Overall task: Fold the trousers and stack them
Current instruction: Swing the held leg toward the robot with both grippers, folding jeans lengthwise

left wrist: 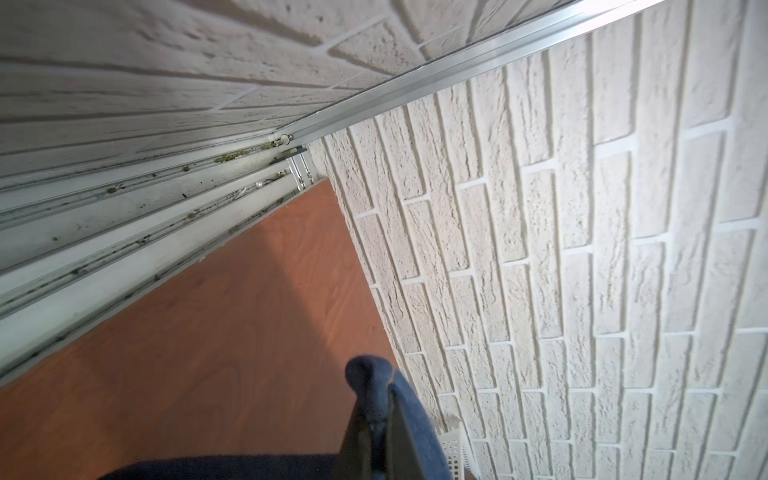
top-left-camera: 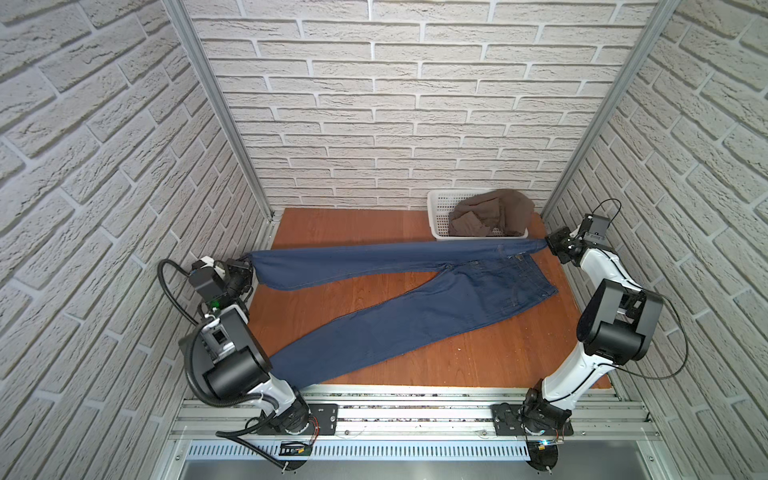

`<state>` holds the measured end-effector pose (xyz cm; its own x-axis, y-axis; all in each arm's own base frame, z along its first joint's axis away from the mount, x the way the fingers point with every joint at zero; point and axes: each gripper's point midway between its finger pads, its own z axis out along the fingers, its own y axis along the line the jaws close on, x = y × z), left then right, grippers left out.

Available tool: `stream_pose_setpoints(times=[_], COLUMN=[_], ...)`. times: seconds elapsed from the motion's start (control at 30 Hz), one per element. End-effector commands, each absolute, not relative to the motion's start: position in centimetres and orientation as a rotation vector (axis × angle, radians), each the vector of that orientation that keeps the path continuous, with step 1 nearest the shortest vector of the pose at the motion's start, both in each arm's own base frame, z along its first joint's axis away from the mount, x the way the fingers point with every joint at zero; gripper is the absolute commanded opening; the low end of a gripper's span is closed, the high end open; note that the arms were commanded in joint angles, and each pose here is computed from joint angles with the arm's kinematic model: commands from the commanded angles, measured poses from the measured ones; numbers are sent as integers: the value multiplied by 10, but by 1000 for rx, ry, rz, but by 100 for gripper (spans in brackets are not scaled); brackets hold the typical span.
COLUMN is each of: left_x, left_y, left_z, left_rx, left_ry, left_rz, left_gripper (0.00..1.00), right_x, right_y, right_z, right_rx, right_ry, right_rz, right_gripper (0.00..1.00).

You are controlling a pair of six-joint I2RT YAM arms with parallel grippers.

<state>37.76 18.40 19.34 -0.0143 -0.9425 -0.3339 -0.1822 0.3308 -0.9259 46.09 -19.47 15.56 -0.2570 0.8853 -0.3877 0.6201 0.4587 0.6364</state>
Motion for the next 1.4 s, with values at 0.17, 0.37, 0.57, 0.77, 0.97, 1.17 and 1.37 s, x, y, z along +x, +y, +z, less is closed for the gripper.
stream_pose_setpoints(times=[0.17, 0.37, 0.57, 0.77, 0.97, 1.17, 1.37], left_x=[288, 263, 265, 253, 228, 204, 196], left_y=[214, 201, 191, 189, 193, 194, 191], left_z=[224, 240, 228, 208, 191, 154, 146], left_rx=[-1171, -1111, -1112, -1177, -1305, -1467, -1501], left_ry=[1269, 1314, 1340, 1347, 1311, 1302, 1305], left_rz=[-561, -414, -476, -448, -356, -299, -284], left_gripper=[0, 0, 0, 0, 0, 0, 0], right_x=[403, 383, 370, 358, 331, 321, 320], right_y=[-238, -241, -240, -239, -243, -246, -251], right_z=[191, 222, 230, 196, 171, 150, 136], right_rx=[1311, 1288, 1273, 1328, 1405, 1449, 1473], right_ry=[1896, 1820, 1801, 1873, 1908, 1961, 1993], right_rz=[243, 189, 136, 85, -48, -115, -148], right_gripper=[5, 5, 5, 5, 5, 5, 5])
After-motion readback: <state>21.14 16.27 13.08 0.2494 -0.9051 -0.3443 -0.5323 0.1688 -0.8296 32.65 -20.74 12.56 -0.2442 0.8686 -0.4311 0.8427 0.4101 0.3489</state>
